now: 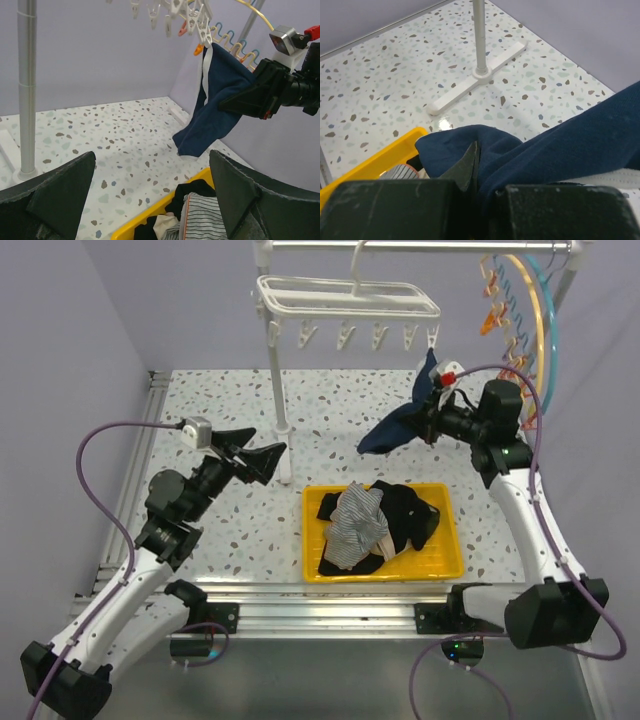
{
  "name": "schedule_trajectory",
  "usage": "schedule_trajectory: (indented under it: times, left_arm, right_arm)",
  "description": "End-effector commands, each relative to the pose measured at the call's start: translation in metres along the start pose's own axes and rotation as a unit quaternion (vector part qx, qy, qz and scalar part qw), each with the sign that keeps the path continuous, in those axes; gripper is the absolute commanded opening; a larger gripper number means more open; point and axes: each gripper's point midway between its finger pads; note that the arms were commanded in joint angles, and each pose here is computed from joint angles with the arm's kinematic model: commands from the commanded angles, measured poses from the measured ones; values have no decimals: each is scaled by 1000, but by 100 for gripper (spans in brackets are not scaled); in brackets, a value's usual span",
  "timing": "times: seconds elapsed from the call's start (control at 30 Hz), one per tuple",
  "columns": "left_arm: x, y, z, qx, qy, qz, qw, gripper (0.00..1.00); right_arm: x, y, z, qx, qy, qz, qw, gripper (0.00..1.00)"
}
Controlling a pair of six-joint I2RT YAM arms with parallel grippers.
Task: Remove the underwear clipped to the hanger
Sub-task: Remove the underwear from the hanger.
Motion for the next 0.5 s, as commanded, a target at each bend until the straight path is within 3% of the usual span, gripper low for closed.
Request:
schedule_trajectory:
  times: [0.0, 0.37, 0.47]
  left_arm:
    - [-5, -23, -36, -19, -47, 48, 998, 100]
    - [-7, -25, -32, -30, -34, 58, 997, 100]
    - [-8, -26, -32, -30, -32, 61, 997, 100]
  right_arm:
    - [22, 21, 0, 16, 5, -5, 1000, 0]
    - [69, 10, -32, 23, -32, 103, 994, 0]
    - [90, -12, -54, 26, -56, 151, 987, 0]
Point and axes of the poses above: each gripper's point midway between its finger pads, its own x axis back along the fingers, its own y axis along the line the jaws close on, z = x × y
